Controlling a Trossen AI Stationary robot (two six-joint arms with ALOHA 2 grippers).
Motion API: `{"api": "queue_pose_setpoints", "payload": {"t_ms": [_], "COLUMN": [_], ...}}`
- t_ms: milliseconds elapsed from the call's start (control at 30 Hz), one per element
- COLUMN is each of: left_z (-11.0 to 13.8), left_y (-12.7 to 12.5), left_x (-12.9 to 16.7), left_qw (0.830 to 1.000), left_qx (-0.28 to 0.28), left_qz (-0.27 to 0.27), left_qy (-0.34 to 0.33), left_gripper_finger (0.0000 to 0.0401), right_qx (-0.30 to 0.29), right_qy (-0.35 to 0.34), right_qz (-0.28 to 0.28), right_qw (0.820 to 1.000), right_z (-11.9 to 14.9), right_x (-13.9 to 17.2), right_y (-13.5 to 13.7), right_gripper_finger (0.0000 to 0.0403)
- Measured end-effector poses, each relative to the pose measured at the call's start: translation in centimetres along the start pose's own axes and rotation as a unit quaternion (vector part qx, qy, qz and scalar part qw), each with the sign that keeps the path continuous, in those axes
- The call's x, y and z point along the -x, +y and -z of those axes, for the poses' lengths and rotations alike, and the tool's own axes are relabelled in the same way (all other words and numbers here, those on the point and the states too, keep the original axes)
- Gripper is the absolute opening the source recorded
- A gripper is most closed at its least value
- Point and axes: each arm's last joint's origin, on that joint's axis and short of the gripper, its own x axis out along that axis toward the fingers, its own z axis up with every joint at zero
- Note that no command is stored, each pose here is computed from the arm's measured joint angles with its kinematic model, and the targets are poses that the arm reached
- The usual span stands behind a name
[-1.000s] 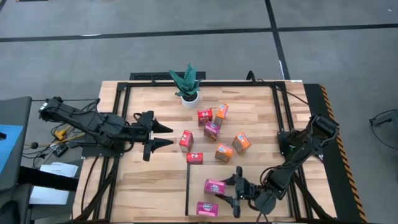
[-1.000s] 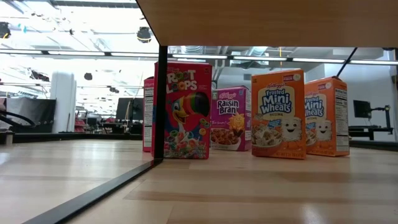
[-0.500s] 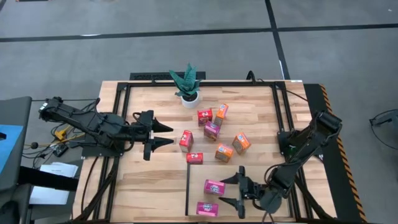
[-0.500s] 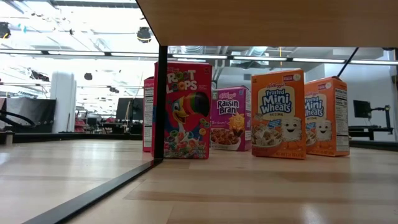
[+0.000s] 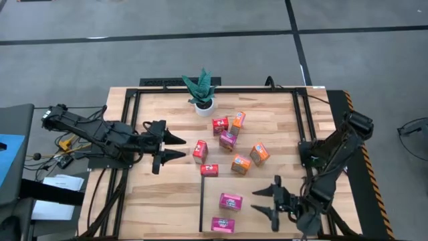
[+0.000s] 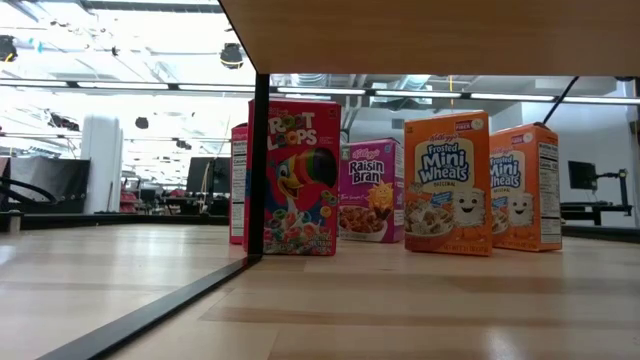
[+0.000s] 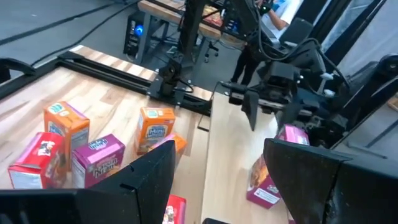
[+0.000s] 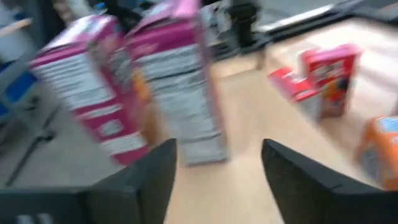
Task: Stack cereal on shelf
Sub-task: Put the purple cereal box on the middle left shelf
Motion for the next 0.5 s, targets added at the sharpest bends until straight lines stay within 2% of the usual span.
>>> {"api": "queue_pose_setpoints", "payload": {"t_ms": [133, 267, 367, 500], "left_z": [0.0, 0.0, 0.0, 0.0], "left_y": [0.1, 0.1, 0.1, 0.1], "left_x": [0.0, 0.0, 0.0, 0.0], "left_qw": [1.000, 1.000, 1.000, 1.000], "left_qx": [0.000, 0.000, 0.000, 0.000], "left_qz": [-0.013, -0.014, -0.014, -0.014], "left_qy": [-0.006, -0.006, -0.006, -0.006], "left_gripper_finger": [0.0234, 0.0234, 0.0234, 0.0234], "right_qx": [0.016, 0.023, 0.025, 0.044], "right_qy": [0.002, 0.035, 0.042, 0.039], "right_qz": [0.017, -0.016, -0.037, -0.034], "right_qw": [1.000, 0.999, 0.998, 0.998], "right_z": [-0.7, -1.4, -1.9, -2.1], "right_x": [-1.6, -3.1, -3.7, -4.0], "right_y": [-0.7, -1.1, -1.1, -1.3], "right_gripper_finger": [0.0158, 0.0093, 0.0063, 0.0044]}}
